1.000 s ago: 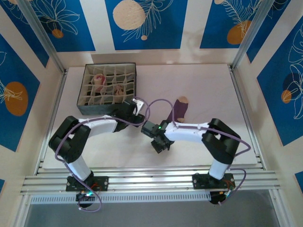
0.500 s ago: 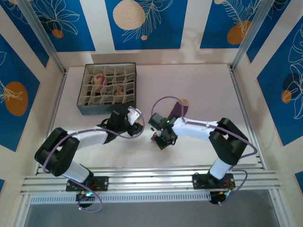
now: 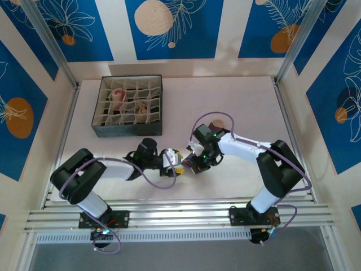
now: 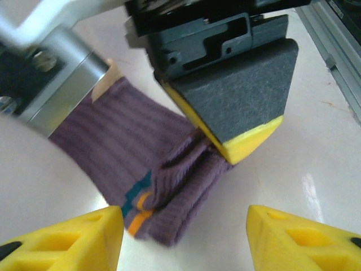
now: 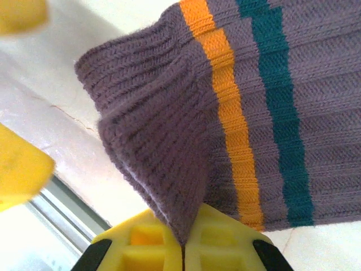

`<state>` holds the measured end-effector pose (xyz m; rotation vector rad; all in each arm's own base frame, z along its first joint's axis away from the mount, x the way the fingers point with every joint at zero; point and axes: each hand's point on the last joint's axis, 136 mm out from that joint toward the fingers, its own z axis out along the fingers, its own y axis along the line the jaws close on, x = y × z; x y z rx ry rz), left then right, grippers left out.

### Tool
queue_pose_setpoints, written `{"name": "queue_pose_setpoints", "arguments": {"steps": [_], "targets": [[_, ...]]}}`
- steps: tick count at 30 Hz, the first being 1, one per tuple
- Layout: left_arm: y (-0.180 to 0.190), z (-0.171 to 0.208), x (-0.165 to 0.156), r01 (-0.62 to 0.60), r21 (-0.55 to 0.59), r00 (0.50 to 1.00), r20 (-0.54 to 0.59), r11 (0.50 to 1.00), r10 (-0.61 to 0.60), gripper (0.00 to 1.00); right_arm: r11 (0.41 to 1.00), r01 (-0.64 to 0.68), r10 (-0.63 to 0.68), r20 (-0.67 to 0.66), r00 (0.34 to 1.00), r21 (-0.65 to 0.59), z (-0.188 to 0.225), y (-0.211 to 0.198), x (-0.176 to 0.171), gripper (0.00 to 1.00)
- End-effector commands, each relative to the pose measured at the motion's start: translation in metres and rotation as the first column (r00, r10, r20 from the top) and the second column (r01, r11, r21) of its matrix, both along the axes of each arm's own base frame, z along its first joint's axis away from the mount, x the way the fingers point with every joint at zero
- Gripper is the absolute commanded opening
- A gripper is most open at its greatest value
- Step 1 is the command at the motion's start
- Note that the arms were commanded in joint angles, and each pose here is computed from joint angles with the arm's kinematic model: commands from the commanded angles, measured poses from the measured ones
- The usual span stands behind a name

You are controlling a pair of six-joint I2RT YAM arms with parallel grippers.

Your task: Roll the socks

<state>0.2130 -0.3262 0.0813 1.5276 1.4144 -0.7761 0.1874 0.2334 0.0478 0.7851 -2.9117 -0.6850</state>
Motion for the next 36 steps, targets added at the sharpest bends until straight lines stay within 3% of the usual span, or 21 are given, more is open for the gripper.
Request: {"name": "queue_pose_setpoints", "arguments": {"steps": [1,8,15,19,22,25,26,28,32,36], "targets": [[-0.011,0.0,-0.001,0.089,0.022,0.99,0.108,0.996,-0.091,0.59,0.996,-0.034,0.037,-0.039,0.999,0.082,0.014,0.005,-0.01,0.02],[-0.021,-0.007,-0.001,0.132,0.069,0.979,0.146,0.989,-0.141,0.59,0.994,-0.045,0.051,-0.056,0.997,0.101,0.016,0.007,-0.011,0.02],[-0.024,-0.015,-0.006,0.158,0.094,0.975,0.141,0.983,-0.17,0.48,0.994,-0.054,0.062,-0.071,0.996,0.099,0.016,0.007,-0.009,0.02],[-0.023,-0.017,-0.009,0.166,0.106,0.974,0.139,0.98,-0.18,0.47,0.993,-0.049,0.057,-0.071,0.996,0.11,0.019,0.006,-0.006,0.02],[-0.024,-0.017,-0.011,0.175,0.107,0.972,0.138,0.979,-0.189,0.29,0.993,-0.043,0.052,-0.075,0.996,0.112,0.02,0.005,-0.005,0.04],[-0.026,-0.014,-0.013,0.171,0.096,0.974,0.135,0.981,-0.183,0.0,0.994,-0.016,0.024,-0.072,0.997,0.107,0.023,0.003,0.0,0.19],[-0.026,-0.013,-0.013,0.163,0.096,0.976,0.131,0.982,-0.175,0.0,0.994,0.007,0.0,-0.066,0.998,0.113,0.026,0.002,0.004,0.3],[-0.024,-0.013,-0.012,0.132,0.105,0.982,0.123,0.986,-0.144,0.0,0.987,0.064,-0.057,-0.052,0.997,0.15,0.036,-0.003,0.013,0.41],[-0.019,-0.019,-0.015,0.088,0.129,0.99,0.097,0.988,-0.101,0.0,0.929,0.252,-0.239,-0.079,0.968,0.27,0.059,-0.024,0.042,0.46],[-0.015,-0.024,-0.019,0.069,0.144,0.996,0.041,0.987,-0.075,0.0,0.875,0.433,-0.412,-0.136,0.901,0.215,0.048,-0.056,0.07,0.47]]}}
